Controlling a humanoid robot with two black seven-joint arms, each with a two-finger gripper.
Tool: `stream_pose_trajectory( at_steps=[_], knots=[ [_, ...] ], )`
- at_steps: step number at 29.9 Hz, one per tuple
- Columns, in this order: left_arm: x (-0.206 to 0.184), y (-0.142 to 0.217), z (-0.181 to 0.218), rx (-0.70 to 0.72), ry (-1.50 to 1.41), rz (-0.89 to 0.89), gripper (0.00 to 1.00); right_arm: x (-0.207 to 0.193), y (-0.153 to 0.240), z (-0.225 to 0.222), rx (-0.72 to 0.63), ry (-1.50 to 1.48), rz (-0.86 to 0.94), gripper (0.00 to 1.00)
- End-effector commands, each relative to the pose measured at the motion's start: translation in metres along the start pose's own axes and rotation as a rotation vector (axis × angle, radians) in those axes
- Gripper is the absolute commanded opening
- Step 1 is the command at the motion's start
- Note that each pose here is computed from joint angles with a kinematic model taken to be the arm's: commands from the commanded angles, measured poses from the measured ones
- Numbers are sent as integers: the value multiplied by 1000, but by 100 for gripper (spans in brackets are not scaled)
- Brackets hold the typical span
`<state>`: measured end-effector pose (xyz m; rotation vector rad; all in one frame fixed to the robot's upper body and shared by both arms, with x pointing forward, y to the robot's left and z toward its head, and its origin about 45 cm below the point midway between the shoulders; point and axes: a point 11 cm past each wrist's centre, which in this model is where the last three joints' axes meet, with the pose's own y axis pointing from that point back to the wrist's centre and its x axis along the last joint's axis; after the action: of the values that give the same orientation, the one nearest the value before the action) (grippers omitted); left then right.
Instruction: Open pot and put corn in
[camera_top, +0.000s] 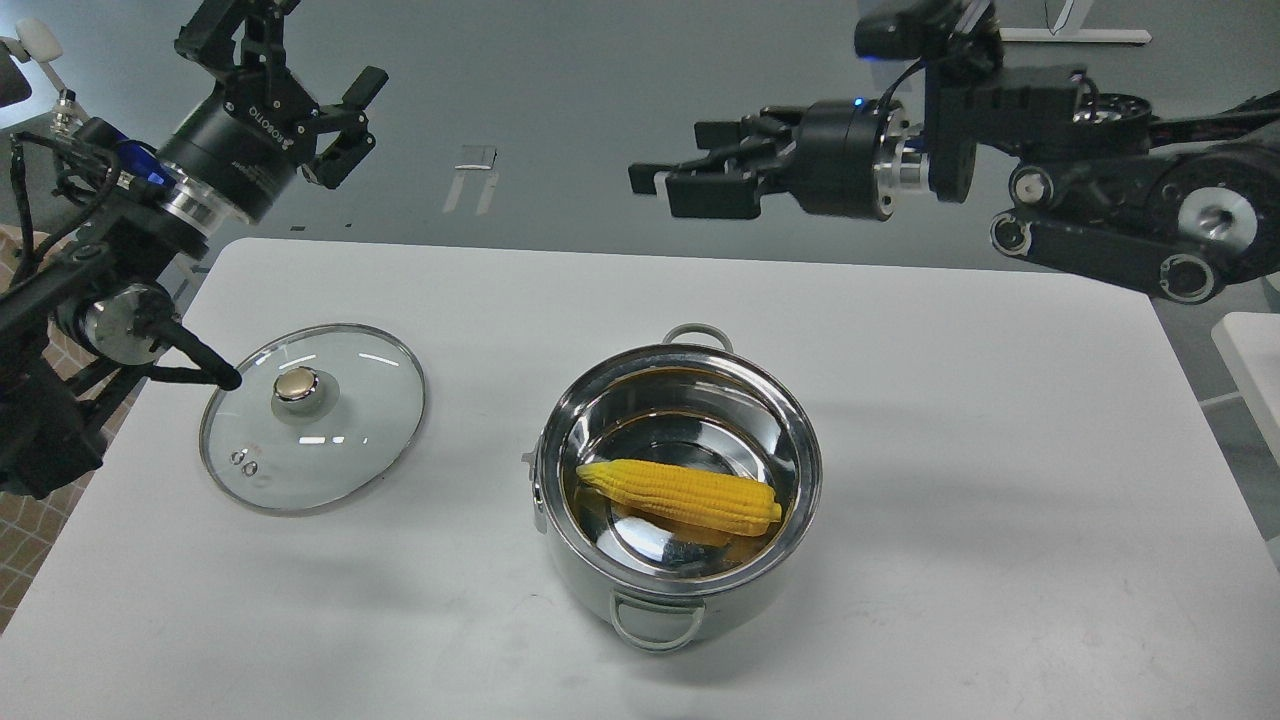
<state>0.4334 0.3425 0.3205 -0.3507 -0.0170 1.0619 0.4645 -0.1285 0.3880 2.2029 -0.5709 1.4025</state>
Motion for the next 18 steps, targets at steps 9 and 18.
stream_pose_trajectory(
  at_steps=[9, 18],
  knots=[
    [15, -7, -22, 61, 45, 62, 98, 43, 60, 108, -155, -617, 635, 100],
    [8, -32, -58, 63, 131, 113, 98, -8, 92, 143, -38, -1114, 806, 100]
  ],
)
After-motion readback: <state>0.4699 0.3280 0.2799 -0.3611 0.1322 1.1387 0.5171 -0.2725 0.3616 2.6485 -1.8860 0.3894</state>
